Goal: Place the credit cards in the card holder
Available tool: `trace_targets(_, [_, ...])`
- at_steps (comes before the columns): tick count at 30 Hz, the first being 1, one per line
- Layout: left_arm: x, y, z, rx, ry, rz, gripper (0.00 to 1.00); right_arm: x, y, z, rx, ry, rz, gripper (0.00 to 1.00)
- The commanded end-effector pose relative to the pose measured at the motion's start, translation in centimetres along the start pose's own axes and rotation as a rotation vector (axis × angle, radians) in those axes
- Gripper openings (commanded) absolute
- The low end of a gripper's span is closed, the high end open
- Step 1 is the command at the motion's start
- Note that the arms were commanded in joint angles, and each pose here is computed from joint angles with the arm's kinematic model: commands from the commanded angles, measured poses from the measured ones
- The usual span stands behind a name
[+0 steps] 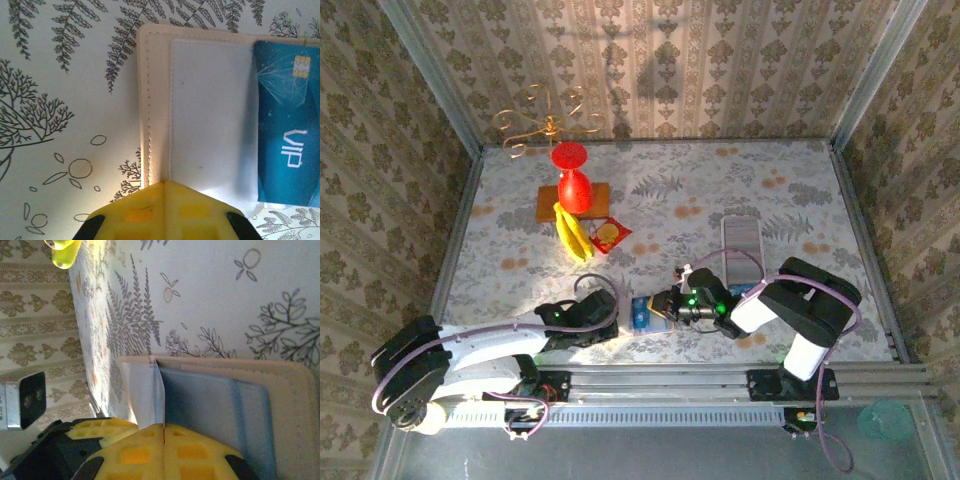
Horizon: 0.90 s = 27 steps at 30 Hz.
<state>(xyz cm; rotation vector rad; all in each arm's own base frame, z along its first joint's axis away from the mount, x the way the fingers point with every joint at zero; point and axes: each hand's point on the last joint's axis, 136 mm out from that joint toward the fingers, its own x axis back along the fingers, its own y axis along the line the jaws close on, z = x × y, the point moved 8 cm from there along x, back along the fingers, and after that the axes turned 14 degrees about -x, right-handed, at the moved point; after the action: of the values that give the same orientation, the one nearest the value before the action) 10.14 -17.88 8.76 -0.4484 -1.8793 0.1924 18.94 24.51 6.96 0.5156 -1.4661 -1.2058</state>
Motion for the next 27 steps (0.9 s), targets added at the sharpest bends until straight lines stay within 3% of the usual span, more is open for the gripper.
trace_targets(1, [-0.5,1.2,1.7,-0.001,0.079,-0.044,0.00,0.2,-0.4,1.2,0.041,0.069,0.053,0.00])
trace_targets(24, [-0.1,1.5,1.8,0.009,0.069,-0.043,0.00,-1.1,-0.7,1.5,0.033,0.080,0.060,0.00])
trace_targets(27, [0.4,1.6,1.7,0.018,0.053,-0.045,0.08,-1.2,-0.7,1.6,0.039,0.084,0.071,0.00])
